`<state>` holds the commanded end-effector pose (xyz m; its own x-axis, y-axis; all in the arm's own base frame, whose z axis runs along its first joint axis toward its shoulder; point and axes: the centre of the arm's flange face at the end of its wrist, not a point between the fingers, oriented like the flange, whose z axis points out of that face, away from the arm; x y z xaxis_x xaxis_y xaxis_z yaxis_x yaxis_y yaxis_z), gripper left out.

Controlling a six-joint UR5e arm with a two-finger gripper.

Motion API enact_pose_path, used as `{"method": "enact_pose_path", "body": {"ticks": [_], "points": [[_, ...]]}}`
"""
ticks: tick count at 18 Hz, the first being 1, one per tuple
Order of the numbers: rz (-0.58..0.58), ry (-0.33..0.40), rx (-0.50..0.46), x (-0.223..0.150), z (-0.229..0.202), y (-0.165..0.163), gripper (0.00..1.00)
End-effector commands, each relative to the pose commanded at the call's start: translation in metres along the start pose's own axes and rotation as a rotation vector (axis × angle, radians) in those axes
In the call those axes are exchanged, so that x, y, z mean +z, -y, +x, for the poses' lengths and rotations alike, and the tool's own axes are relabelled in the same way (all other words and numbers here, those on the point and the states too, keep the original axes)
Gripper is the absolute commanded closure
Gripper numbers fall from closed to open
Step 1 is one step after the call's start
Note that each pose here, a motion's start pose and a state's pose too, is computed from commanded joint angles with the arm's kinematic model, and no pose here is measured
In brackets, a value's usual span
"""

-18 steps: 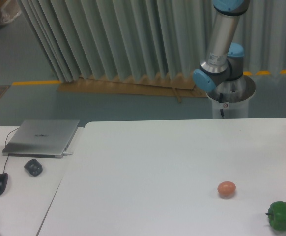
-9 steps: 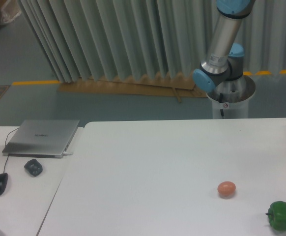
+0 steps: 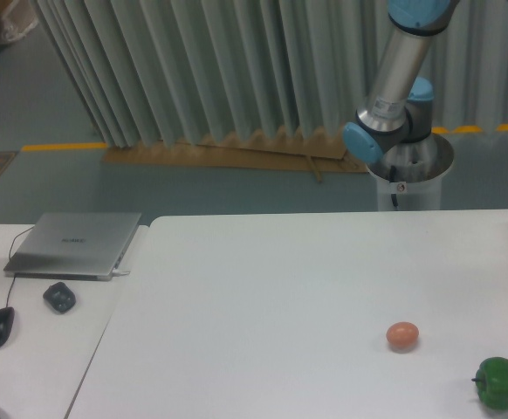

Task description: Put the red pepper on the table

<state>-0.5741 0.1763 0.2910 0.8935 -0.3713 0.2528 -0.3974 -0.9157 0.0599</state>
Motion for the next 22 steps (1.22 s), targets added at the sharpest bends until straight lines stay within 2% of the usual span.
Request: {"method": "enact_pose_path", "body": {"ticks": [3, 6, 12, 14, 17, 22], "points": [[-0.007, 0.024, 0.000, 0.008, 0.000, -0.001, 0.00], [-0.014, 0.044, -0.002, -0.002, 0.001, -0.002, 0.00], [-0.012, 0.039, 0.001, 0.006, 0.006, 0.004, 0.00], [-0.018, 0.063, 0.000, 0.008, 0.006, 0.005, 0.00], [-0.034, 0.122, -0.008, -0.012, 0.011, 0.004, 0.00], [-0.040, 0.138, -0.002, 0.001, 0.012, 0.008, 0.00]]}}
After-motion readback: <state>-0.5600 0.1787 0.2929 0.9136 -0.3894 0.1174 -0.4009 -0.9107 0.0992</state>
